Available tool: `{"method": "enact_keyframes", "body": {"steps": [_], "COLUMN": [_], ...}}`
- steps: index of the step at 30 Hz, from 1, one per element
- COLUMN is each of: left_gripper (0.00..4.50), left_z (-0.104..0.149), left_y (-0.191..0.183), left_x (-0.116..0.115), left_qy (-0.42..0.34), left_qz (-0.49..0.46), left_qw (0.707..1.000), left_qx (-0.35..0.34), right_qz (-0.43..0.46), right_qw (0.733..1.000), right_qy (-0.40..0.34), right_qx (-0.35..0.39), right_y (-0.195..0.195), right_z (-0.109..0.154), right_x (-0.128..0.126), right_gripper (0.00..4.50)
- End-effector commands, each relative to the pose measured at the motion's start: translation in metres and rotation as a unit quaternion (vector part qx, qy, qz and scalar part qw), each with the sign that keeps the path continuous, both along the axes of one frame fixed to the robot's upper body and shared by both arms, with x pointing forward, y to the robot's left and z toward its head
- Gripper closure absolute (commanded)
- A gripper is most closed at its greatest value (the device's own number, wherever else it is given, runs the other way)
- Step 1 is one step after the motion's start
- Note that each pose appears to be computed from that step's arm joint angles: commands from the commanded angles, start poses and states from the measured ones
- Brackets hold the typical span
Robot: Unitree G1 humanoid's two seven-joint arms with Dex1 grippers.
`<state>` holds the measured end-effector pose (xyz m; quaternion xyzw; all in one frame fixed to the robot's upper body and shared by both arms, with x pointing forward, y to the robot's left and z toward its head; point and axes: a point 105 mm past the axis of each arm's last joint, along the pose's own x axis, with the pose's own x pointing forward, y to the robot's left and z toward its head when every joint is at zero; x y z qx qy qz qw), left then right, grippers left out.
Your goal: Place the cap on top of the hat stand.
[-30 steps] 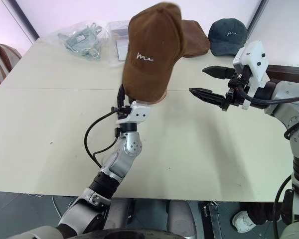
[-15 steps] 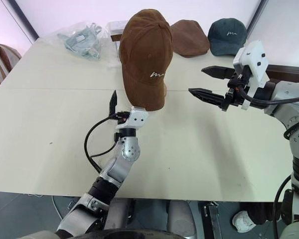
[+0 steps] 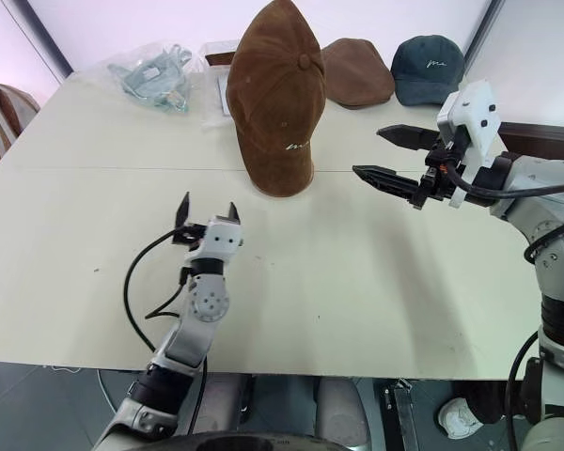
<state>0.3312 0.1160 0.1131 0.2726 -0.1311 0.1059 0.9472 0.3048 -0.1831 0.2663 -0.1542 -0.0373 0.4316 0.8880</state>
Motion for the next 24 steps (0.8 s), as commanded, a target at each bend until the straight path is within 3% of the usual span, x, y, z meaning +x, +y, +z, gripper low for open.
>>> {"method": "enact_keyframes", "body": {"steps": [1, 7, 13, 19, 24], "left_gripper": [0.01, 0.01, 0.01, 0.01, 0.01], "left_z": [0.02, 0.053, 0.047, 0.038, 0.036], "left_y": [0.02, 0.061, 0.116, 0.141, 0.156], "left_x": [-0.004, -0.013, -0.045, -0.07, -0.078], "left_qy": [-0.013, -0.024, 0.025, 0.067, 0.081], "left_qz": [0.026, 0.067, 0.093, 0.064, 0.067], "left_qw": [1.0, 0.997, 0.993, 0.992, 0.991], "left_qx": [-0.009, -0.017, -0.066, -0.083, -0.082], "right_qz": [-0.005, -0.055, -0.085, -0.093, -0.087], "right_qw": [1.0, 0.998, 0.995, 0.994, 0.995], "right_qy": [-0.019, -0.026, -0.013, -0.011, -0.004], "right_qx": [0.006, 0.031, 0.051, 0.056, 0.052], "right_y": [-0.003, -0.021, -0.036, -0.045, -0.047], "right_z": [0.003, -0.015, -0.038, -0.048, -0.054], "right_x": [0.002, 0.015, 0.016, 0.019, 0.02], "right_gripper": [0.84, 0.84, 0.84, 0.84, 0.84]}}
